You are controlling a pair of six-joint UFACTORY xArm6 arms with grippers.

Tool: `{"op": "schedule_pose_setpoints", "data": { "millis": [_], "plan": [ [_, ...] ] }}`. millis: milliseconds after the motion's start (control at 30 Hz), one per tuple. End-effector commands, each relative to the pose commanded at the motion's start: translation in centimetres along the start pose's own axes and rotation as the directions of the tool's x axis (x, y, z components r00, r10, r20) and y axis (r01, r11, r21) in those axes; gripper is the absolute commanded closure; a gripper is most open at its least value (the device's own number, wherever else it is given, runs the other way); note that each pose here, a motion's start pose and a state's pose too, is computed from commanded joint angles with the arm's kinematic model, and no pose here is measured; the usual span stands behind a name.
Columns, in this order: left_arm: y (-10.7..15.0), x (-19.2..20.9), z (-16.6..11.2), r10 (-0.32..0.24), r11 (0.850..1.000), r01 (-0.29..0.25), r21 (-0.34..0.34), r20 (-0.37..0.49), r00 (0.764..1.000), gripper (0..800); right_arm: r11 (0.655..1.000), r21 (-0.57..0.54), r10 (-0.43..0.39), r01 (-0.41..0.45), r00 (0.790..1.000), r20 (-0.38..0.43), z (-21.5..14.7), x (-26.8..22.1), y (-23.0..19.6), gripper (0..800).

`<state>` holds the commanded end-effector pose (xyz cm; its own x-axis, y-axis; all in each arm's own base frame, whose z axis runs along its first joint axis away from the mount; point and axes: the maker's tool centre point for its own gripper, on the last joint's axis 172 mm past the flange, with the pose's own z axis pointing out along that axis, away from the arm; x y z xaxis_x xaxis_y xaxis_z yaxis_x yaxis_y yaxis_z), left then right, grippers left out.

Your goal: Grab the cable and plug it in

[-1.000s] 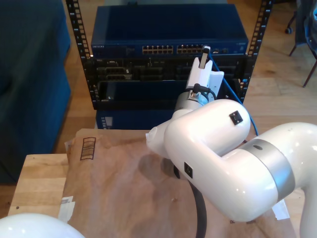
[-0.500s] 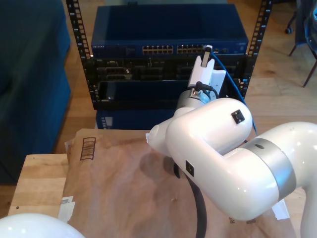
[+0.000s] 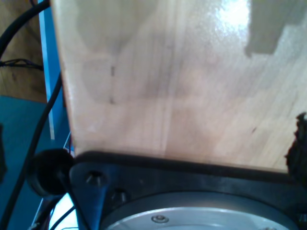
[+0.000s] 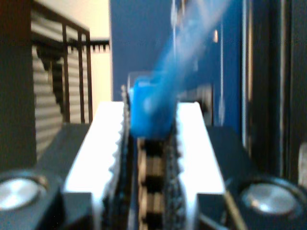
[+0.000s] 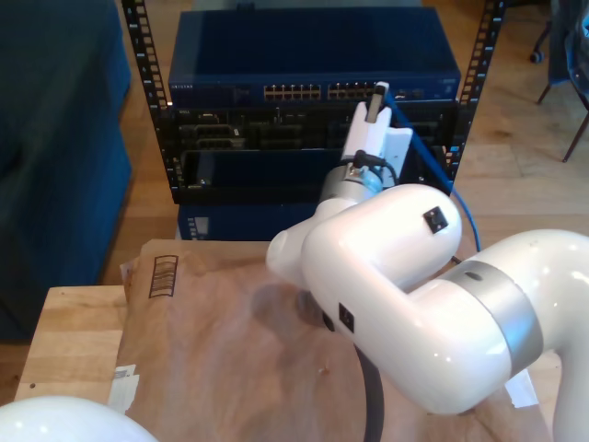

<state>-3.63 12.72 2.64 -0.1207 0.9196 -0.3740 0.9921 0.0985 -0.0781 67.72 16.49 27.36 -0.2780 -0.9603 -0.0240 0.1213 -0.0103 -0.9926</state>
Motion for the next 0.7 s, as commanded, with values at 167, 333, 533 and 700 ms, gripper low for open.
{"op": "schedule_pose_setpoints", "data": {
  "millis": [167,333,533,700],
  "plan": [
    [0.0,0.0,0.0,0.000,1.000,0.000,0.000,0.000,1.000,0,1.000,0.002,0.001,-0.001,1.000,0.000,0.0,-0.1,-0.1,800],
    [0.0,0.0,0.0,-0.001,1.000,0.001,-0.001,0.000,1.000,0,1.000,-0.014,-0.009,0.009,1.000,-0.002,0.1,0.1,1.0,800],
    [0.0,0.0,0.0,0.000,1.000,0.000,0.000,0.000,1.000,0,1.000,-0.013,-0.007,0.007,1.000,-0.015,0.7,0.8,1.2,800],
    [0.0,0.0,0.0,0.000,1.000,0.000,0.000,0.000,1.000,0,1.000,-0.014,-0.013,0.013,1.000,-0.016,0.6,1.0,1.4,800]
  ]
}}
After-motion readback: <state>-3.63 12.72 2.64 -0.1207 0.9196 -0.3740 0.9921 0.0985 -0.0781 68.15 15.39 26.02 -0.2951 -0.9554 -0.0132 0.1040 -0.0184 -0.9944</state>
